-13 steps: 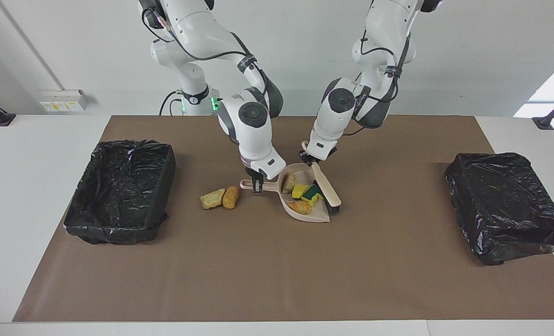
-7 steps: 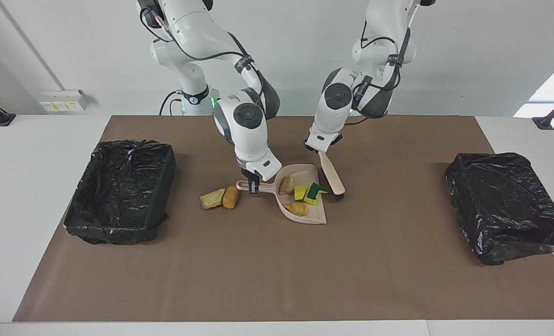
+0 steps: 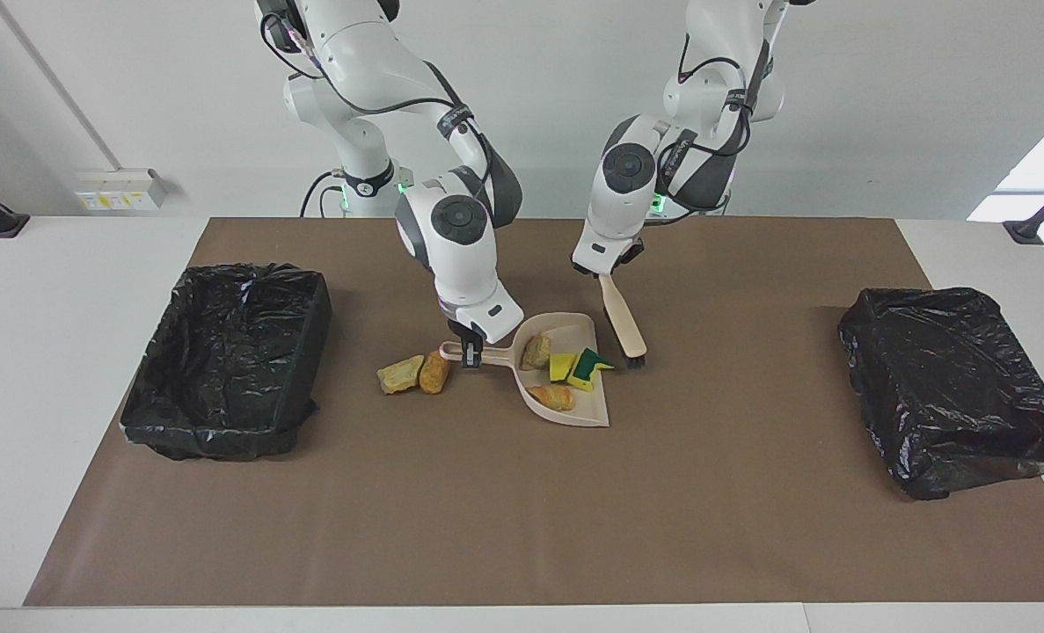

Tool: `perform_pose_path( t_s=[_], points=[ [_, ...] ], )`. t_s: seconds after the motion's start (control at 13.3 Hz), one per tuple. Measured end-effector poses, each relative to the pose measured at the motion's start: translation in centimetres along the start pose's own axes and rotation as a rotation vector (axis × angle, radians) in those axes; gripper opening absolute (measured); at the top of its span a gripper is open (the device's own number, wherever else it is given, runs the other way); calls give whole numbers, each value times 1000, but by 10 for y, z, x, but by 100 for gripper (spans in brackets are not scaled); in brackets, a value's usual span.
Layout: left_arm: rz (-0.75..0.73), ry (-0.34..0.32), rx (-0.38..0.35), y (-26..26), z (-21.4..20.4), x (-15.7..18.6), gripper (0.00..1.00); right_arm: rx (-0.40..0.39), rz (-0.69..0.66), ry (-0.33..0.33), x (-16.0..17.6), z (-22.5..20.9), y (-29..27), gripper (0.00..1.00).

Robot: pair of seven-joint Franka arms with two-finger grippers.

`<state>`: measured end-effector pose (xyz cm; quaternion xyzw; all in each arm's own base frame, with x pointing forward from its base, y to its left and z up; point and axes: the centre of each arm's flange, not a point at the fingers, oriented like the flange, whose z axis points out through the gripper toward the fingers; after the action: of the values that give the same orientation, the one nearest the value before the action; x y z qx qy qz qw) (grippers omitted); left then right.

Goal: Sweep and dump trash in bin

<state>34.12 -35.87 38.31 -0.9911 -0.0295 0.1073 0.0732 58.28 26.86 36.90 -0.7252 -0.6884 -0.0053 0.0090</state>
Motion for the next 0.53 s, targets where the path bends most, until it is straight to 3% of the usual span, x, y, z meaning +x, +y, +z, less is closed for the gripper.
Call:
perform_pose_path(
  t_s=[0.3, 0.53],
  points=[
    [16, 40, -32, 3, 30, -54, 26, -6, -30, 7, -22, -7, 10, 32],
    [17, 26, -49, -1, 38, -77, 26, 2, -42, 5, -43, -20, 18, 32]
  ],
)
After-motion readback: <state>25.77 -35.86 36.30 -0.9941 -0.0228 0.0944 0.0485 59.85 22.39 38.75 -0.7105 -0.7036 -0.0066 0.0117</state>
